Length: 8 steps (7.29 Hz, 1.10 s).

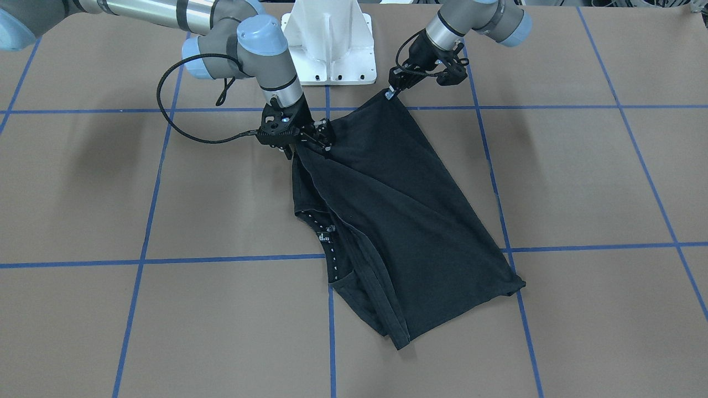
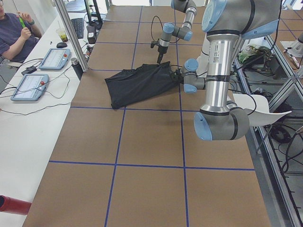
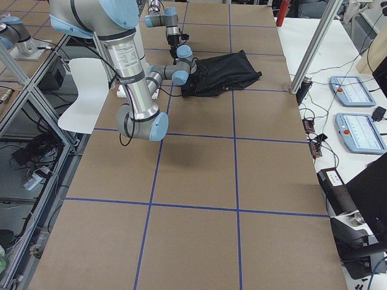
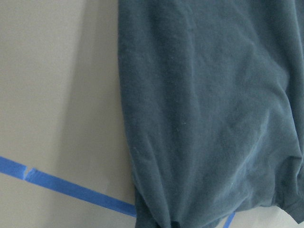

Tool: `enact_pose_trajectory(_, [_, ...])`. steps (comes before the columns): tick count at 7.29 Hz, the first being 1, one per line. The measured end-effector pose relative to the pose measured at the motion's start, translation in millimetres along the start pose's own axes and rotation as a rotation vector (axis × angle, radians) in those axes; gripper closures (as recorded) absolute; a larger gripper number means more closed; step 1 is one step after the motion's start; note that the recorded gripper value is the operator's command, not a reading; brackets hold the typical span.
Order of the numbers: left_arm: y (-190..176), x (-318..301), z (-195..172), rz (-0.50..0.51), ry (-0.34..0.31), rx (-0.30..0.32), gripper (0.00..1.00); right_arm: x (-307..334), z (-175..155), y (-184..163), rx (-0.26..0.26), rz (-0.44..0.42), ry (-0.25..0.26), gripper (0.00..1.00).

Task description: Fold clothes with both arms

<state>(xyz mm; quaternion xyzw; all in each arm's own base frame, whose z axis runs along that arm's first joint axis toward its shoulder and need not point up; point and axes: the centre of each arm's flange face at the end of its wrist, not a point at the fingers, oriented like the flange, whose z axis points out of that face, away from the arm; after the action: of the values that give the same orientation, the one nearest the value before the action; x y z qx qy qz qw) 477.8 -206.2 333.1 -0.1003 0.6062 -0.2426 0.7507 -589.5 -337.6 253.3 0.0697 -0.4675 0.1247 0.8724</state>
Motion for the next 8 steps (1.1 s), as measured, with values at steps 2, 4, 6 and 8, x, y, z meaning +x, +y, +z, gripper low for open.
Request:
enact_pose_trajectory(2, [0.1,0.0,0.7,0.0,0.0,0.0,1.0,0.5,4.1,8.3,0.011,-0.009,0.027,0.24])
enact_pose_trajectory(4, [0.2,0.0,0.8,0.0,0.001,-0.001,1.0,1.3,6.9,15.3,0.019,-0.017,0.034,0.33])
enact_pose_trajectory(6, [0.1,-0.2,1.1,0.0,0.0,0.0,1.0,2.8,8.7,18.9,0.021,-0.022,0.038,0.39])
enact_pose_trajectory(8, [0.0,-0.5,1.3,0.0,-0.001,0.0,1.0,4.4,8.9,18.3,0.022,-0.027,0.04,0.8])
